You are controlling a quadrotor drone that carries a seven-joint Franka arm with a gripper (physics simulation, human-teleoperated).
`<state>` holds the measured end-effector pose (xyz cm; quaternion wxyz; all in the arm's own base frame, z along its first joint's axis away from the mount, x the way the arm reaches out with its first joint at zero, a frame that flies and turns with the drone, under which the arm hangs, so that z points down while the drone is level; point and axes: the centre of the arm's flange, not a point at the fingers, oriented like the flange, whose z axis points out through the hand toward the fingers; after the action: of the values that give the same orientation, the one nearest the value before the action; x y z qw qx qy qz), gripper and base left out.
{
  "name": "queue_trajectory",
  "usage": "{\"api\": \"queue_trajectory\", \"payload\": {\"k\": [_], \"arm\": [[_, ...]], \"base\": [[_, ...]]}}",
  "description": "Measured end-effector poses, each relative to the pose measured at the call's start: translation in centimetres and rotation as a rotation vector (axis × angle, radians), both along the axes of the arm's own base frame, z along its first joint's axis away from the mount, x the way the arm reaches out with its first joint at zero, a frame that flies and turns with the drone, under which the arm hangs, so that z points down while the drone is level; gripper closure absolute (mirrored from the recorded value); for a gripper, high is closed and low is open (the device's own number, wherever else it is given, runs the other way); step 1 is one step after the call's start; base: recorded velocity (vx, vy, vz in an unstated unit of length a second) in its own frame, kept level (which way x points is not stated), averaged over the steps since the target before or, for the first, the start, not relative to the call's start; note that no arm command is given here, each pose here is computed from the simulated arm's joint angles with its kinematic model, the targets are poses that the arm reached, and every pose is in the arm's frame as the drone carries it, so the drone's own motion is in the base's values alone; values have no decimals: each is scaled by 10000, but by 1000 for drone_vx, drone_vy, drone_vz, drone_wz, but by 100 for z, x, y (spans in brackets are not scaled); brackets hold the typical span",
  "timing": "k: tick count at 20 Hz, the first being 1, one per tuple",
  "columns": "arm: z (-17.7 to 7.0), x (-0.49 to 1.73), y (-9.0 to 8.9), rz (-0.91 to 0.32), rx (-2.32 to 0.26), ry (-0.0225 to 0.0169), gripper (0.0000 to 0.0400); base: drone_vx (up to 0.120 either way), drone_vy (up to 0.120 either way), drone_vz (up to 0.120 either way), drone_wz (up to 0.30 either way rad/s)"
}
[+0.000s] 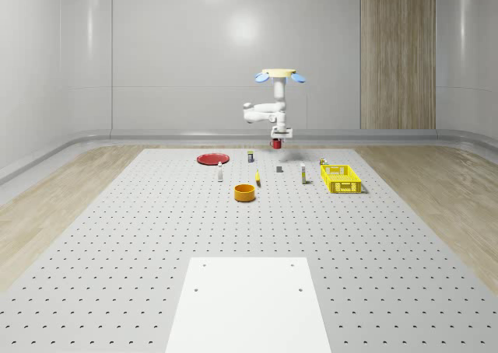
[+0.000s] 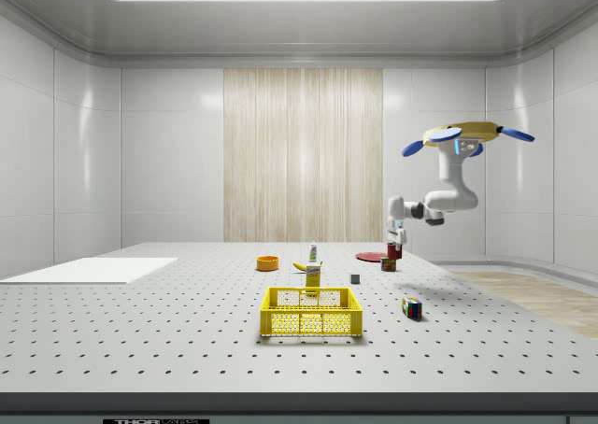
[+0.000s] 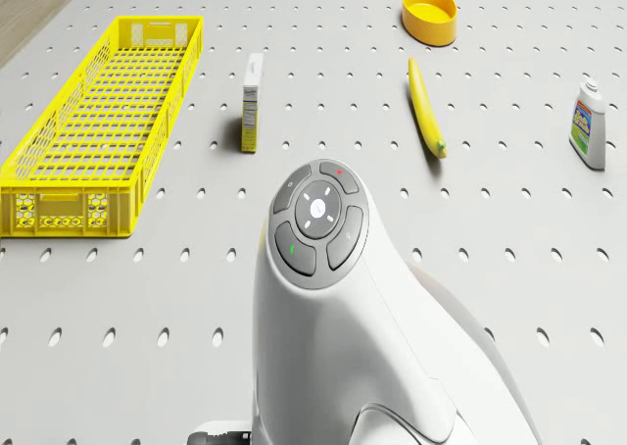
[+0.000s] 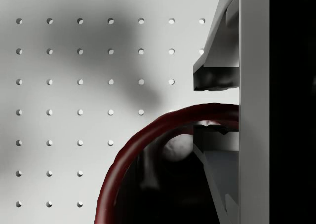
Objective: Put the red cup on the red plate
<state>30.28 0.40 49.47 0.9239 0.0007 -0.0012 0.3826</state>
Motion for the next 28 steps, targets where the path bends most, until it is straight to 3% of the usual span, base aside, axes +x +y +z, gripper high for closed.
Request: {"api": "queue_trajectory", "payload": {"k": [5, 28], "arm": [[-1, 0, 0, 0, 0, 0, 301], [-1, 0, 0, 2, 1, 0, 301]], "base": [[0, -120, 104, 0], [0, -120, 0, 0]]}}
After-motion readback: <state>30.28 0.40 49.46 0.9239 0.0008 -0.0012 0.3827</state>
